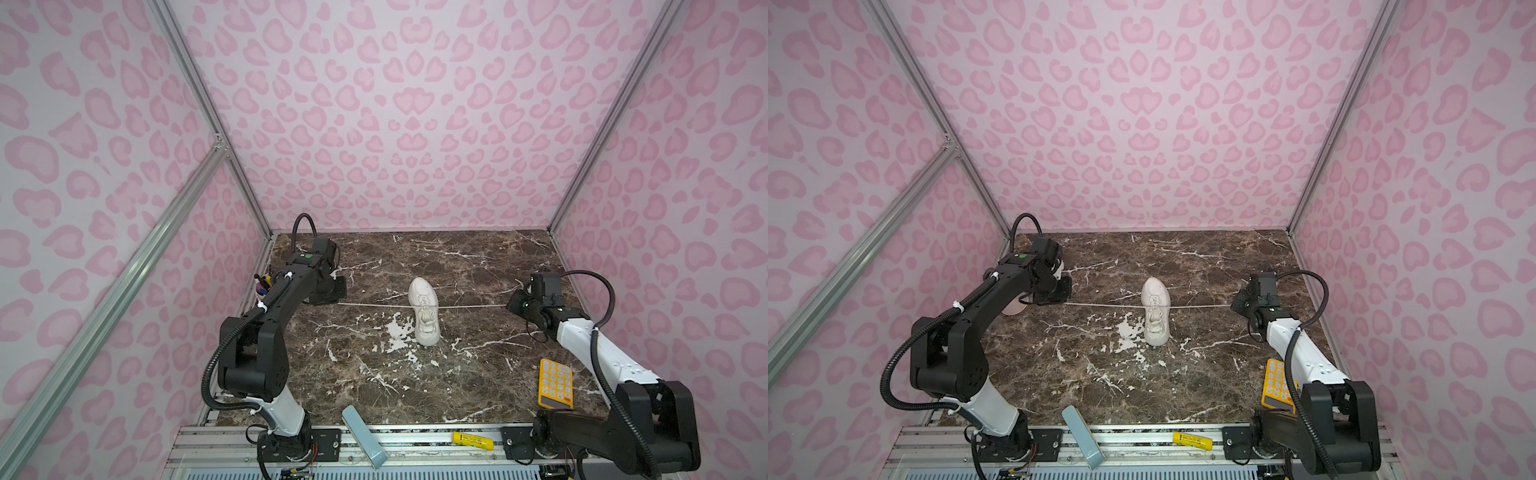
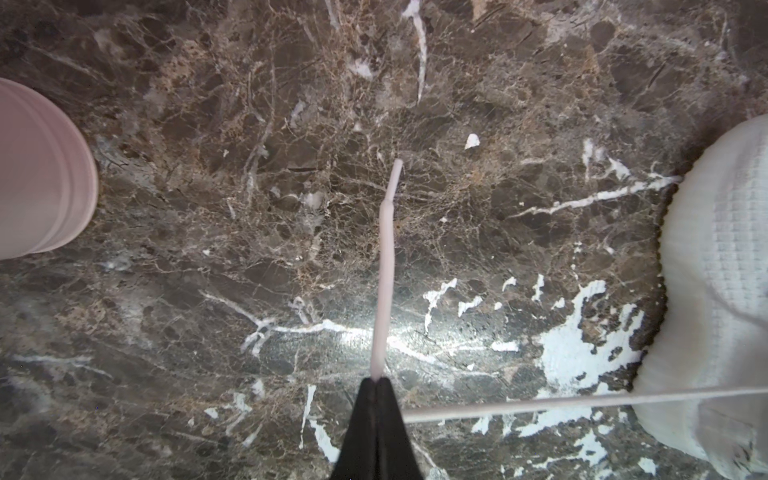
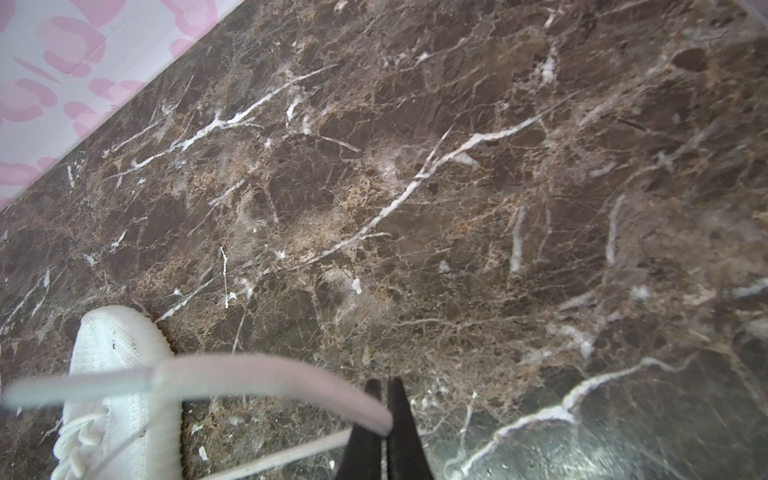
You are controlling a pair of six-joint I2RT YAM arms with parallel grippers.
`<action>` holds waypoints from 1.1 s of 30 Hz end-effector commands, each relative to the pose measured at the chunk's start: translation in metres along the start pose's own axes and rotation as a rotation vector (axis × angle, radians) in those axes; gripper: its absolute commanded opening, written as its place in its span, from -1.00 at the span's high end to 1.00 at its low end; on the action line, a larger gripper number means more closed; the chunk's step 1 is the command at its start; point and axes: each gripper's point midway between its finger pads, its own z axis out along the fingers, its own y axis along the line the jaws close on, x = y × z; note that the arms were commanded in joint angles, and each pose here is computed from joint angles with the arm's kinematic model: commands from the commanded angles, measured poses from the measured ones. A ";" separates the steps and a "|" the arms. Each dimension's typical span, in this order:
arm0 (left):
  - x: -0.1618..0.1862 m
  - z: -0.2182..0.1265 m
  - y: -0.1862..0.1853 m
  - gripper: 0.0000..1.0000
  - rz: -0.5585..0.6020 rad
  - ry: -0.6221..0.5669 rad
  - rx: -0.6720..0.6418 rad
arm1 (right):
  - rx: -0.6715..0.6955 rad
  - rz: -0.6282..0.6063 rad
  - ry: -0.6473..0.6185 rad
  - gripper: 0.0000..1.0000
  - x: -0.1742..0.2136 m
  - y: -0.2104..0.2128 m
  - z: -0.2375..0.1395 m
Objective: Tie the shoes
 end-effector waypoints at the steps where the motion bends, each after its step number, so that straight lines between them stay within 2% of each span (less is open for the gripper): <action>1: 0.006 0.010 0.014 0.92 -0.002 0.016 -0.047 | 0.004 0.004 -0.001 1.00 -0.001 -0.007 0.007; 15: 0.016 0.042 0.030 0.92 -0.018 0.062 -0.108 | 0.072 0.085 0.006 1.00 0.001 -0.045 0.023; 33: 0.011 0.044 0.039 0.92 -0.039 0.057 -0.128 | 0.105 0.105 0.019 1.00 0.008 -0.064 0.025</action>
